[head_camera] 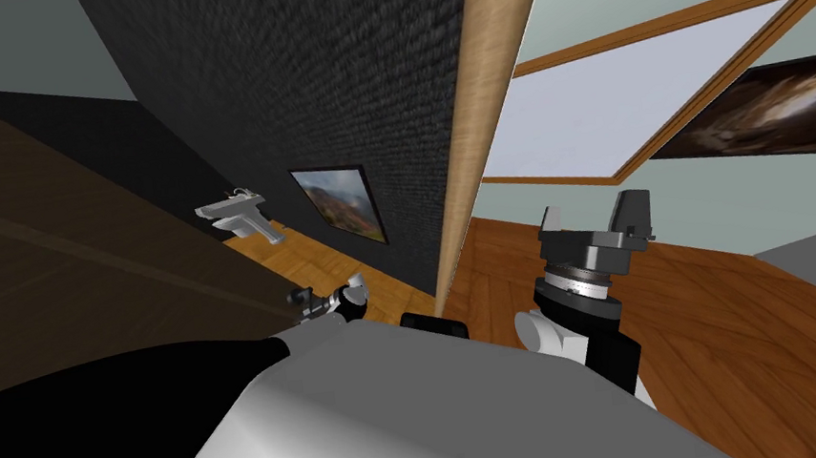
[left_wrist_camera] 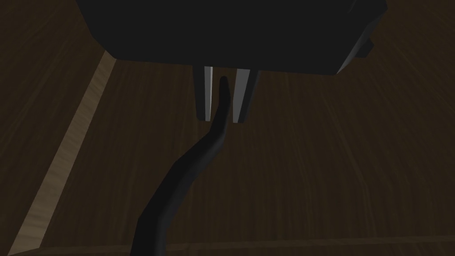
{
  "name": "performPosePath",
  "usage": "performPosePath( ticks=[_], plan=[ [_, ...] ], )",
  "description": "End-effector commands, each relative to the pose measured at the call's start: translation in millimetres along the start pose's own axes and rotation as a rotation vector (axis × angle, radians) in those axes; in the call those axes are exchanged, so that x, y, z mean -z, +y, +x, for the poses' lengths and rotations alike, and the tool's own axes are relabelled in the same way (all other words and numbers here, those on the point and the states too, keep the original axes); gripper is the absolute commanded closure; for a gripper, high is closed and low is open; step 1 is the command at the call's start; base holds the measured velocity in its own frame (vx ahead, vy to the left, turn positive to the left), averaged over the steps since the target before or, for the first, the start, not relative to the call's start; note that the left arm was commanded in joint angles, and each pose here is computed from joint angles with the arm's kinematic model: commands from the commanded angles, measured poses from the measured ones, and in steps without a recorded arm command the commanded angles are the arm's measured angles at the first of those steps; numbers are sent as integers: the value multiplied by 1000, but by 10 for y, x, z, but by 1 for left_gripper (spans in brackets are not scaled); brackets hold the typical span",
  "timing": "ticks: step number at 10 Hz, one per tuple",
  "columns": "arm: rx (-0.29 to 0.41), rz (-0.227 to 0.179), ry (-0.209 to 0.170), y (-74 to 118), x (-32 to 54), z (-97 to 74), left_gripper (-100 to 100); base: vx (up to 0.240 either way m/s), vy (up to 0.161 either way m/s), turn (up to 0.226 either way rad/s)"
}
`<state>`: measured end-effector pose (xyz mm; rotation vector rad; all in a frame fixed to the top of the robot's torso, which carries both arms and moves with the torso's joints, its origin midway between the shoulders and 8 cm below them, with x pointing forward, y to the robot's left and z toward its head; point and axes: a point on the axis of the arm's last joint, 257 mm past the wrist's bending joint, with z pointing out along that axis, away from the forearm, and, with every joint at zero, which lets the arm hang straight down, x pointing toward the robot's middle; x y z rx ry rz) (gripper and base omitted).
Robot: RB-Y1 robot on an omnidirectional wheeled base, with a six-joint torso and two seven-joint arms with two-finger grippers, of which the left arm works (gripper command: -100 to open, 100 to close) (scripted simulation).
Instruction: Push the door open
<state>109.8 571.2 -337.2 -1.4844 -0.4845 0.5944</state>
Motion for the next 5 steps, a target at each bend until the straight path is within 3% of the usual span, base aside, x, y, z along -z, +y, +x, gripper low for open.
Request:
performPosePath(
  ticks=[1,2,5],
  plan=[
    [-11,-14,7,63,73,-21,100,-6,-3,-18],
    [-6,-13,-23,49,-28,-62,100,5,19,31],
    [-7,-16,-29,58,-32,-79,100,-2,24,20]
  ],
)
